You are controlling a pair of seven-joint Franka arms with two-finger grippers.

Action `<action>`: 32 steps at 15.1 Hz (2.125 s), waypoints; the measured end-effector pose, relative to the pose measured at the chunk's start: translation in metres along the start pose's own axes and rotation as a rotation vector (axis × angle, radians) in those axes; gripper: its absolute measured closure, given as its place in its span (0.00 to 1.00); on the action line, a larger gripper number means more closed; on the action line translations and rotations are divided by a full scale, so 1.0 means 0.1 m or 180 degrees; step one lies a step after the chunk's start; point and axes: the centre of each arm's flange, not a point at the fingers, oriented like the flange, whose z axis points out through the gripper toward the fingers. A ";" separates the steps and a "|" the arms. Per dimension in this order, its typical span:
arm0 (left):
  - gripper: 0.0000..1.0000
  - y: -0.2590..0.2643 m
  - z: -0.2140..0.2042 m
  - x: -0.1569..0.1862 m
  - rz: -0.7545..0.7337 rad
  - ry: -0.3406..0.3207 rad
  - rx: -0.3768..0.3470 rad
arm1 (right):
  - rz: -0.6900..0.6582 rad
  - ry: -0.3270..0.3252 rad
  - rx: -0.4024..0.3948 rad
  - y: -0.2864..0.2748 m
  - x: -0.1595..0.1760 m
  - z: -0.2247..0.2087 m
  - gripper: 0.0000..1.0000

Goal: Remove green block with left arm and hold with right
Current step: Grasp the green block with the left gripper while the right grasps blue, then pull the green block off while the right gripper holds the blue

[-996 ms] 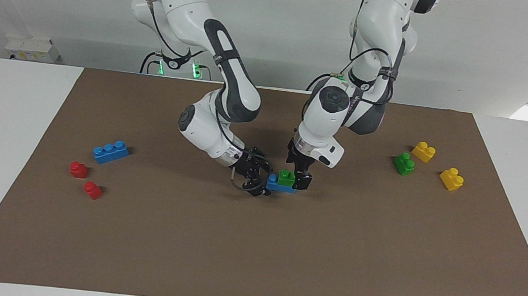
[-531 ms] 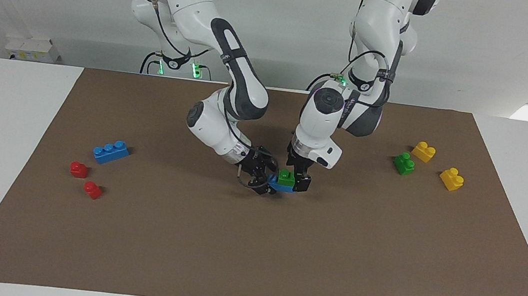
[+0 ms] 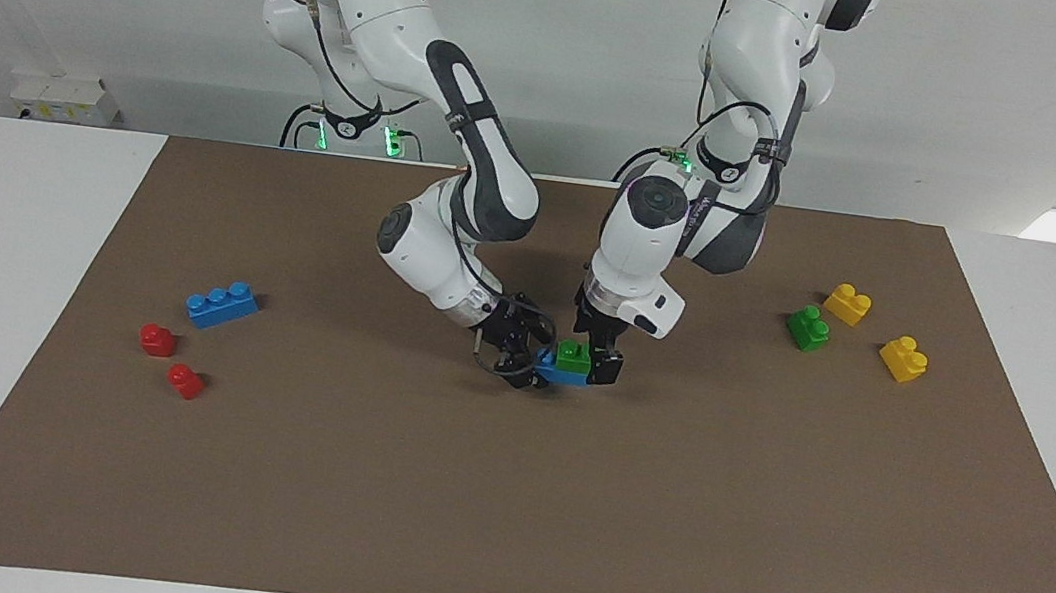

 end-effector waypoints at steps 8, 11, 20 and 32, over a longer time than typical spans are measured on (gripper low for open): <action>0.00 0.00 0.00 0.00 -0.0004 -0.0001 -0.0002 | 0.0066 0.0008 0.0081 0.03 0.01 0.02 0.66; 0.00 0.00 0.00 0.00 -0.0004 -0.0002 -0.0003 | 0.0059 0.0018 0.0103 0.04 0.00 0.02 0.66; 0.59 0.01 -0.03 -0.02 -0.0003 -0.0026 -0.0061 | -0.0197 0.0098 0.0255 0.12 -0.14 0.08 0.66; 0.65 -0.05 -0.70 0.28 -0.0041 0.0060 -0.0093 | -0.0290 0.0231 0.0559 0.33 -0.31 0.19 0.66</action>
